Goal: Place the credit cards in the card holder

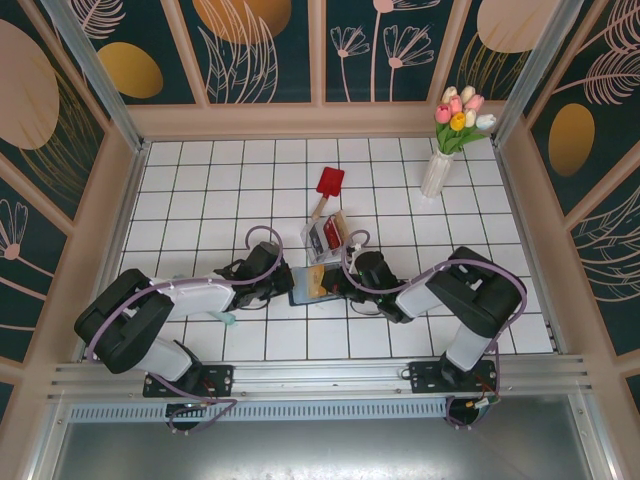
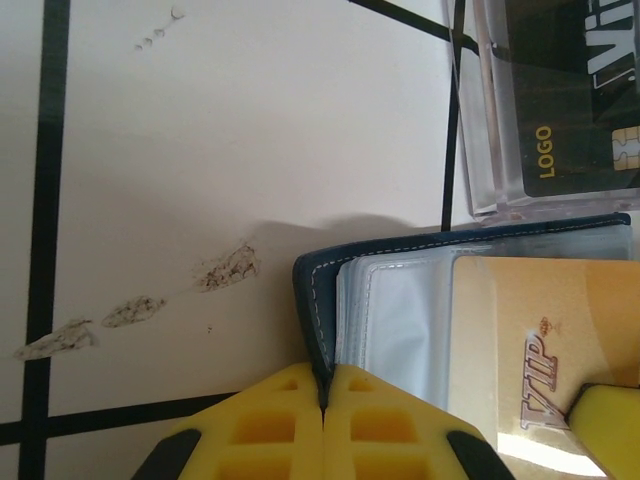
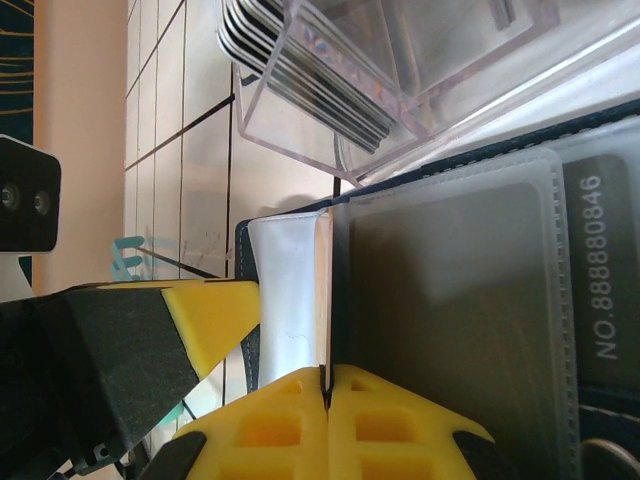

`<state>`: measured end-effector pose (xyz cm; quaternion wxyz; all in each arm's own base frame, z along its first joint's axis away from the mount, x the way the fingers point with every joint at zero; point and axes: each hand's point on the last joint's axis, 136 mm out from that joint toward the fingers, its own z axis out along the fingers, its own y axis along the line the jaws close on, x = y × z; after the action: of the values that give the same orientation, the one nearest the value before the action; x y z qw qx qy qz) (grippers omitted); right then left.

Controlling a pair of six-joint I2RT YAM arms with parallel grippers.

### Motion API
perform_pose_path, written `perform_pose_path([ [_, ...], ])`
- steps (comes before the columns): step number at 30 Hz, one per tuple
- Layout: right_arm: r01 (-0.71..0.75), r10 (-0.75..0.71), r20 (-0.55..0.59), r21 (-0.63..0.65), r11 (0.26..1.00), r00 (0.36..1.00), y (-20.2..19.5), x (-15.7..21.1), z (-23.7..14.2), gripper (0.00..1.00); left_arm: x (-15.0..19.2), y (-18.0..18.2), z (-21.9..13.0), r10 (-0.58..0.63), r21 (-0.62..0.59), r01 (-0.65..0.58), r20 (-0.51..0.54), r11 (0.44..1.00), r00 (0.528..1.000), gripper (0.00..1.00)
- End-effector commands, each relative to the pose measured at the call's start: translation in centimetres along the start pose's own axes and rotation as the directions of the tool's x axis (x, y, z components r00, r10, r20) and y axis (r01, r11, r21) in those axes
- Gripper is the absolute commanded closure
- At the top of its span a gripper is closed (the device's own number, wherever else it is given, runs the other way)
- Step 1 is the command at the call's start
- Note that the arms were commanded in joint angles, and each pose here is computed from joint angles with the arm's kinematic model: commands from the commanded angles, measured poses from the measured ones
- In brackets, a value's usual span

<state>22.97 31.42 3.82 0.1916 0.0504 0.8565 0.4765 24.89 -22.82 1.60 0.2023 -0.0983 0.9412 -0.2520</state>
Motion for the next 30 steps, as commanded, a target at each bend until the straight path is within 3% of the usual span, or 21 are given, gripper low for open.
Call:
perform_pose_path([
  [1,-0.009,0.008,-0.050,-0.017,1.000,0.999,0.3,1.3,-0.3,1.00,1.5,2.8,0.0,0.006,-0.112,-0.011,-0.041,0.994,0.999,1.00],
  [5,-0.019,0.015,-0.100,-0.038,0.999,0.995,0.7,2.1,-0.4,1.00,1.5,2.6,0.1,0.009,-0.101,-0.013,-0.042,0.995,0.999,1.00],
  [15,-0.047,0.044,-0.104,-0.026,0.999,0.994,0.9,1.7,1.2,0.97,1.5,2.3,-0.1,0.003,-0.082,-0.006,-0.040,0.997,0.999,1.00],
  [25,0.018,-0.012,-0.043,0.129,0.991,0.999,-0.9,0.3,-1.5,0.64,1.4,2.4,0.0,0.005,-0.087,-0.009,-0.041,0.996,0.999,1.00],
  [28,0.039,-0.030,-0.066,0.140,0.989,0.997,-0.9,0.4,-1.5,0.65,1.4,2.2,0.0,0.011,-0.083,-0.014,-0.043,0.996,0.999,1.00],
  [30,0.050,-0.040,-0.080,0.125,0.991,0.996,-0.6,0.5,-1.3,0.72,1.4,2.1,0.1,0.011,-0.080,-0.014,-0.043,0.997,0.999,1.00],
])
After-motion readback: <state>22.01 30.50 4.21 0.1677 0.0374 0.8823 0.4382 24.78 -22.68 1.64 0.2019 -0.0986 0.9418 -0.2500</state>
